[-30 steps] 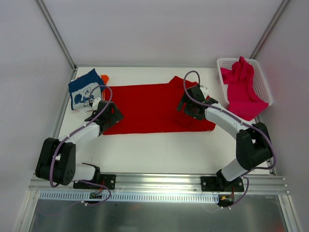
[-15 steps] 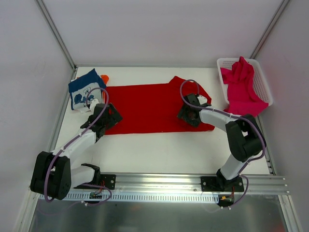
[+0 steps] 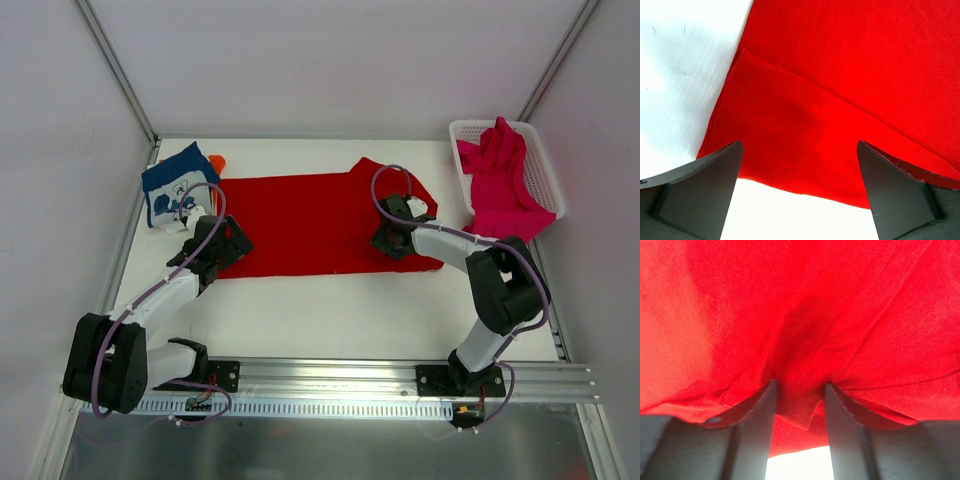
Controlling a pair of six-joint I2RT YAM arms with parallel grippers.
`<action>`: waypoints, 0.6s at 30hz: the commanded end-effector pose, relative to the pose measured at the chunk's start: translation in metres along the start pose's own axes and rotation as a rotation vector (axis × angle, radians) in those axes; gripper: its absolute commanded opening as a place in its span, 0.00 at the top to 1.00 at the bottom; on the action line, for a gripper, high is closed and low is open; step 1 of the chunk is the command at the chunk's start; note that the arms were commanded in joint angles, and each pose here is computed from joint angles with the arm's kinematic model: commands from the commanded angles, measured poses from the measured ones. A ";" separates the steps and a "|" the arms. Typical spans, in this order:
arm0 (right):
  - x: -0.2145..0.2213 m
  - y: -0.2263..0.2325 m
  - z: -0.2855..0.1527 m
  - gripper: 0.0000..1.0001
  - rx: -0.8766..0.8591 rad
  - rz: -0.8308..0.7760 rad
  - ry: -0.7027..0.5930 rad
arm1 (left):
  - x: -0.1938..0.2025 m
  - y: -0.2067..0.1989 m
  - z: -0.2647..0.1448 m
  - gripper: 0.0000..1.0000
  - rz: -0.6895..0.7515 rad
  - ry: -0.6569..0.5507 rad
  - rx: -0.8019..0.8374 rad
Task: Fold and stack the t-shirts
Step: Fold the flattened tshirt in 1/3 of the way
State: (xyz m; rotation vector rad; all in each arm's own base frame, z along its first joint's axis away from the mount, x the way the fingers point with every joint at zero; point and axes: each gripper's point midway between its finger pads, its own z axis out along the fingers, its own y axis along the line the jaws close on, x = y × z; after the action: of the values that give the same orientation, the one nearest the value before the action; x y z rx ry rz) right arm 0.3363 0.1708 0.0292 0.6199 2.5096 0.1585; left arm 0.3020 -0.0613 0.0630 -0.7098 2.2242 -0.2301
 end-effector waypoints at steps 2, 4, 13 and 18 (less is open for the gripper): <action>-0.002 0.003 -0.004 0.60 -0.004 -0.005 -0.020 | 0.000 -0.001 0.001 0.01 0.008 -0.003 0.016; -0.004 0.001 -0.006 0.63 0.003 -0.012 -0.029 | 0.001 0.001 0.001 0.01 0.006 -0.001 0.013; -0.028 0.015 -0.017 0.64 0.003 -0.039 -0.071 | 0.004 0.002 0.004 0.01 0.008 0.009 0.006; -0.057 0.036 -0.024 0.64 0.006 -0.077 -0.124 | 0.005 0.003 0.005 0.01 0.011 0.012 0.000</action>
State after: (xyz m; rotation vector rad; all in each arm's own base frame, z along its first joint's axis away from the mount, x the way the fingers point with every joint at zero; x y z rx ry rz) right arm 0.3594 0.1751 0.0618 0.5613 2.4653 0.1231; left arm 0.2998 -0.0609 0.0574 -0.7114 2.2373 -0.2225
